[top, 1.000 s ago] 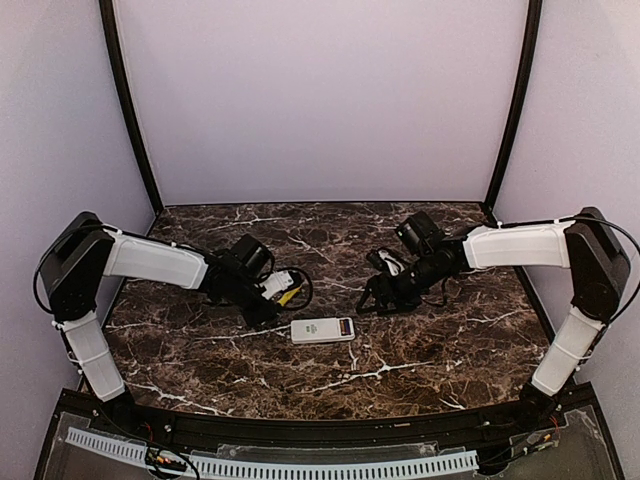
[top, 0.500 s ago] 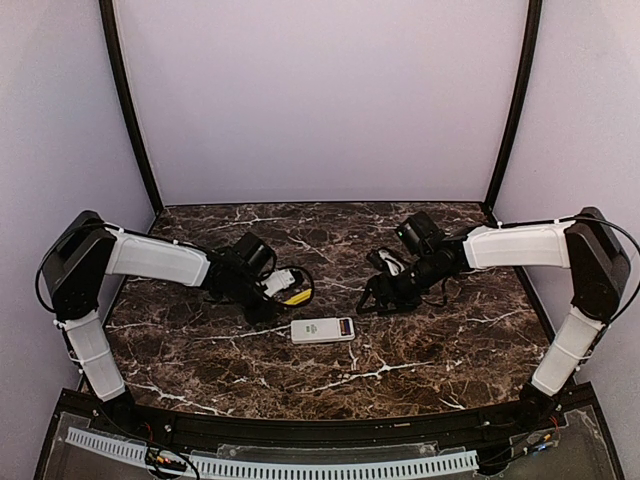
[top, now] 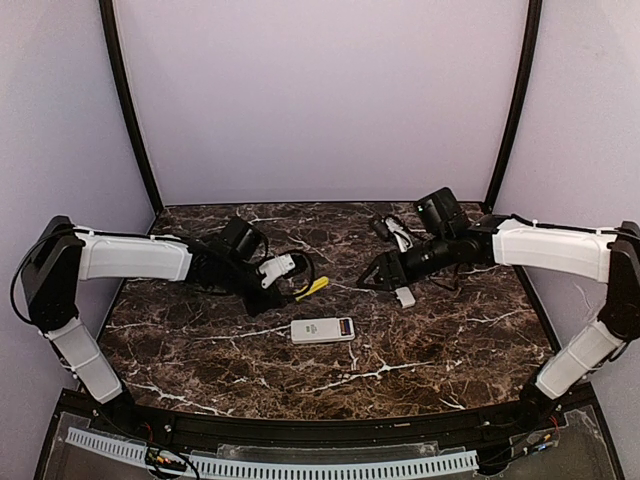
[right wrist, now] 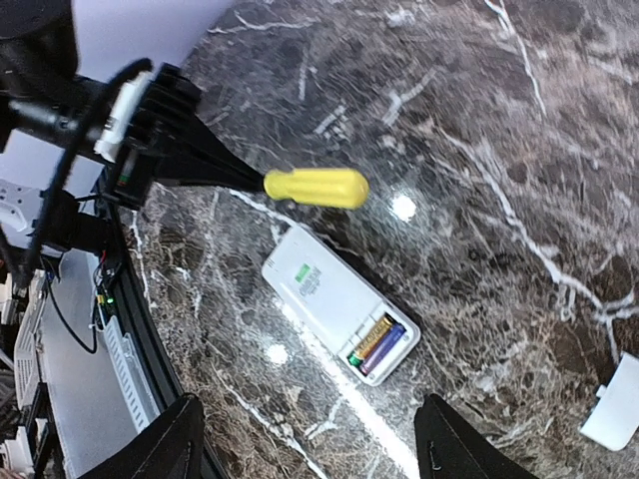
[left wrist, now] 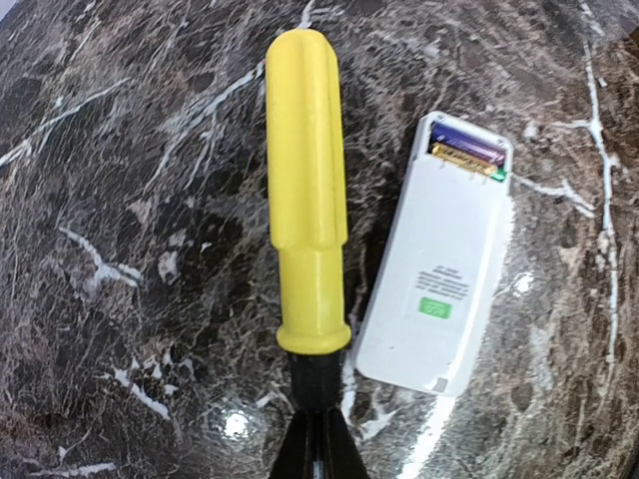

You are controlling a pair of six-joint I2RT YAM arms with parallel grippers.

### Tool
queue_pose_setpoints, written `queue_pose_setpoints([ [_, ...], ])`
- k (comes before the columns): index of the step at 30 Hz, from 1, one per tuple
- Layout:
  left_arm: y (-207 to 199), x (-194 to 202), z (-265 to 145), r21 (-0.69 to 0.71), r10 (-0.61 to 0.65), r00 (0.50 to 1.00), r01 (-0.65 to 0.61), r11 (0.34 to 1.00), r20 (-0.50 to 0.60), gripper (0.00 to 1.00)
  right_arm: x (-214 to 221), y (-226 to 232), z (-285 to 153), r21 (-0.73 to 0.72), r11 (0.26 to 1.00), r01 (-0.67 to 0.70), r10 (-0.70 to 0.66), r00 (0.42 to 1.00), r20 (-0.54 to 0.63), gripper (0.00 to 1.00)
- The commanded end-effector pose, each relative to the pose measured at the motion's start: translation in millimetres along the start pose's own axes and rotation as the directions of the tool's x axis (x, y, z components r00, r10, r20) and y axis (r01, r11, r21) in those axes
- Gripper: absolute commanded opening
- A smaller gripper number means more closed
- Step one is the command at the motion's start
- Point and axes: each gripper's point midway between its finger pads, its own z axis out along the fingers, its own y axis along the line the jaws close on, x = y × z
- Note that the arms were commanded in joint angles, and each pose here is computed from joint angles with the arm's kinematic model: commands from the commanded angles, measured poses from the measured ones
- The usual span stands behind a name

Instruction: Unload the batteries from the remote control

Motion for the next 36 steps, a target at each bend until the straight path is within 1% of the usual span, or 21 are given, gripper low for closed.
queue_pose_setpoints([
  [1, -32.7, -30.9, -28.5, 0.177, 0.013, 0.991, -0.036, 0.984, 0.13, 0.0, -25.0, 35.2, -22.5, -0.105, 0.972, 0.21, -0.195, 0.971, 0.139, 0.72],
  [4, -52.3, -43.3, -43.1, 0.283, 0.005, 0.982, -0.06, 0.957, 0.191, 0.0, -24.0, 64.3, -34.5, -0.231, 0.922, 0.312, -0.276, 0.945, 0.176, 0.72],
  [5, -61.7, -49.6, -51.3, 0.33, -0.002, 0.975, -0.074, 0.941, 0.223, 0.0, -22.5, 72.1, -38.1, -0.264, 0.903, 0.337, -0.296, 0.937, 0.185, 0.72],
  [6, -65.6, -51.1, -54.3, 0.35, -0.006, 0.972, -0.078, 0.934, 0.234, 0.0, -21.6, 77.6, -41.2, -0.286, 0.889, 0.357, -0.311, 0.93, 0.194, 0.72],
  [8, -74.2, -57.7, -65.2, 0.39, -0.011, 0.962, -0.099, 0.915, 0.271, 0.0, -22.6, 83.3, -45.0, -0.302, 0.873, 0.382, -0.332, 0.921, 0.205, 0.72],
  [12, -81.5, -60.5, -72.4, 0.425, -0.017, 0.957, -0.112, 0.898, 0.289, 0.0, -21.5, 85.3, -44.8, -0.315, 0.859, 0.404, -0.358, 0.913, 0.196, 0.71],
  [17, -85.2, -61.6, -75.8, 0.435, -0.015, 0.956, -0.12, 0.893, 0.293, 0.0, -20.1, 83.7, -41.1, -0.322, 0.856, 0.403, -0.363, 0.914, 0.178, 0.71],
  [26, -91.1, -63.1, -77.5, 0.42, 0.009, 0.957, -0.135, 0.897, 0.289, 0.0, -16.4, 80.2, -28.7, -0.335, 0.875, 0.351, -0.333, 0.936, 0.111, 0.72],
  [36, -92.4, -65.4, -79.2, 0.387, 0.029, 0.956, -0.145, 0.911, 0.292, 0.0, -15.6, 92.0, -11.2, -0.368, 0.869, 0.331, -0.336, 0.94, 0.052, 0.7],
])
